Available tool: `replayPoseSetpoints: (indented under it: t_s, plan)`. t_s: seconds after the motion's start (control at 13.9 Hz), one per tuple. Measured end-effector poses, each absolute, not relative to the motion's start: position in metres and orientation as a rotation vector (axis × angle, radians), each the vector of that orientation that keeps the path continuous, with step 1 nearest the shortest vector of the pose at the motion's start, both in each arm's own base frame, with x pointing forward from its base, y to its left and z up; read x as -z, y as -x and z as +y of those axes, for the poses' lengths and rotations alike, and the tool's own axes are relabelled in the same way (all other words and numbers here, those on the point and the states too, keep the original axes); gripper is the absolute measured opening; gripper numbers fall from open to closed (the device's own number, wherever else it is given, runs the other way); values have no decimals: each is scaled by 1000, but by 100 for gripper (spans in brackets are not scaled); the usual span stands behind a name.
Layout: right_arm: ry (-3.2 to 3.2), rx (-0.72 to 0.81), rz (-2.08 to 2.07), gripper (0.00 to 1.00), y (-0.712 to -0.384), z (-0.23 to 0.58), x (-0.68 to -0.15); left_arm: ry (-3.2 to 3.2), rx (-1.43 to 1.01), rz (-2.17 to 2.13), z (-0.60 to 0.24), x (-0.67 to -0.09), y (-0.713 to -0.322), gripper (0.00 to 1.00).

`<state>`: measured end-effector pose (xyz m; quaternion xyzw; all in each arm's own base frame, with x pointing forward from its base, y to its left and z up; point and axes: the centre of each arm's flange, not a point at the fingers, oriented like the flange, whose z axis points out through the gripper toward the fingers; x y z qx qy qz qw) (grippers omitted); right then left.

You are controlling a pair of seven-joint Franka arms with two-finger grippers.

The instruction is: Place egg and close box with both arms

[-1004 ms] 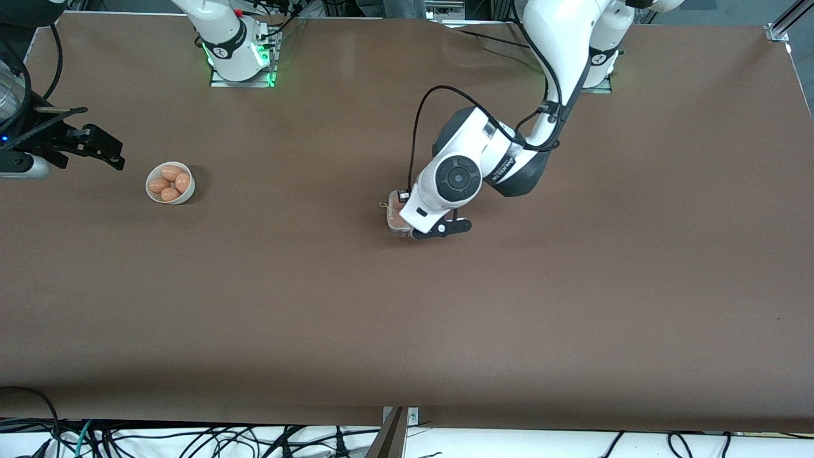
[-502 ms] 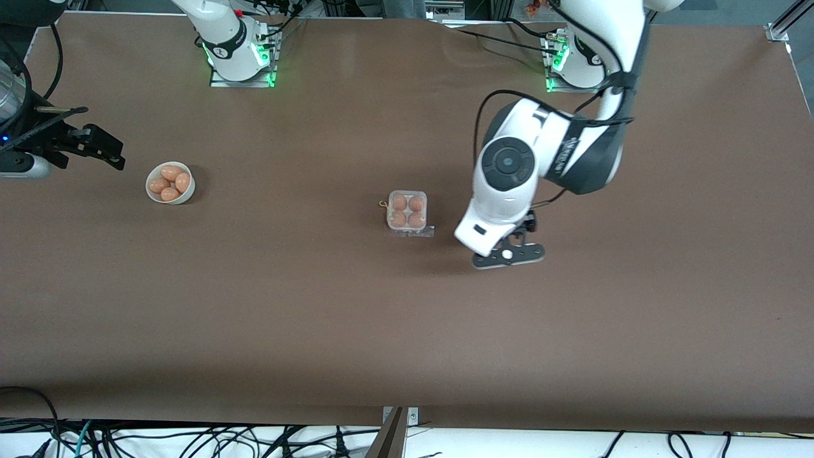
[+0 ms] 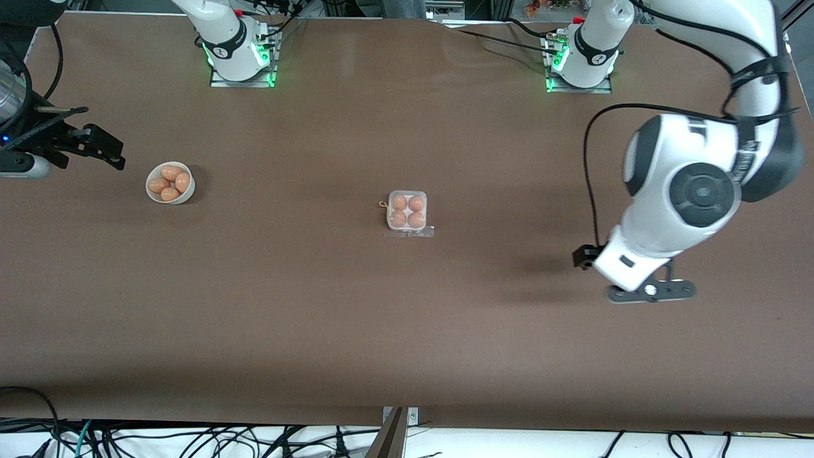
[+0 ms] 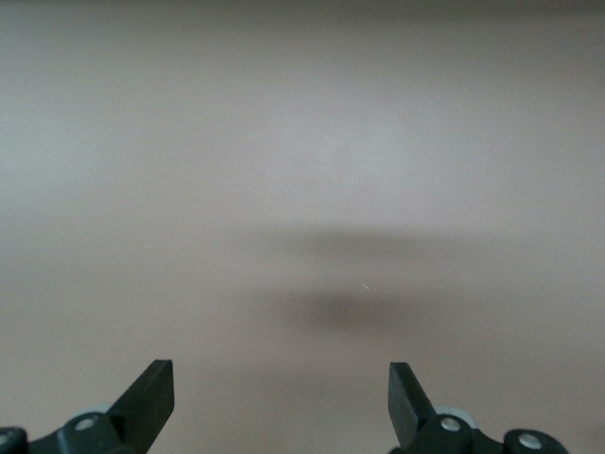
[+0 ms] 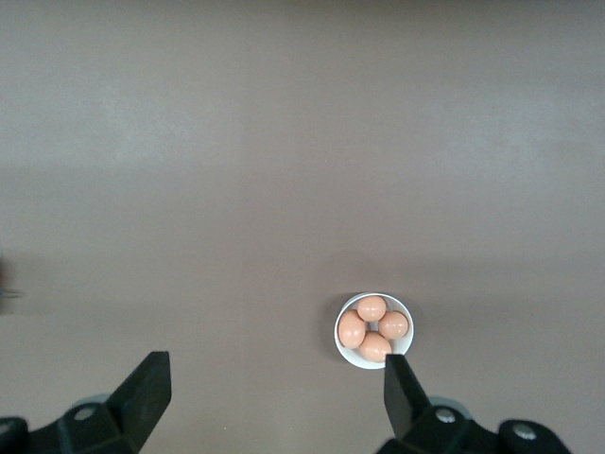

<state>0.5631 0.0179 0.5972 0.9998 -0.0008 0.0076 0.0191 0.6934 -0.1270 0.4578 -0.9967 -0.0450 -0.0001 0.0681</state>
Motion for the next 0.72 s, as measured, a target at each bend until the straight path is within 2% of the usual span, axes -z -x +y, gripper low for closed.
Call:
replayPoseSetpoints:
  t_s: [0.43,0.72]
  plan:
    - [-3103,-23,-3,100,-563,18,-597,3018,7,-258,-47,-470,-703,100]
    - [-3104,-24,-4,100,-563,17,-597,3120,37,-327,-4,-498,-698,100]
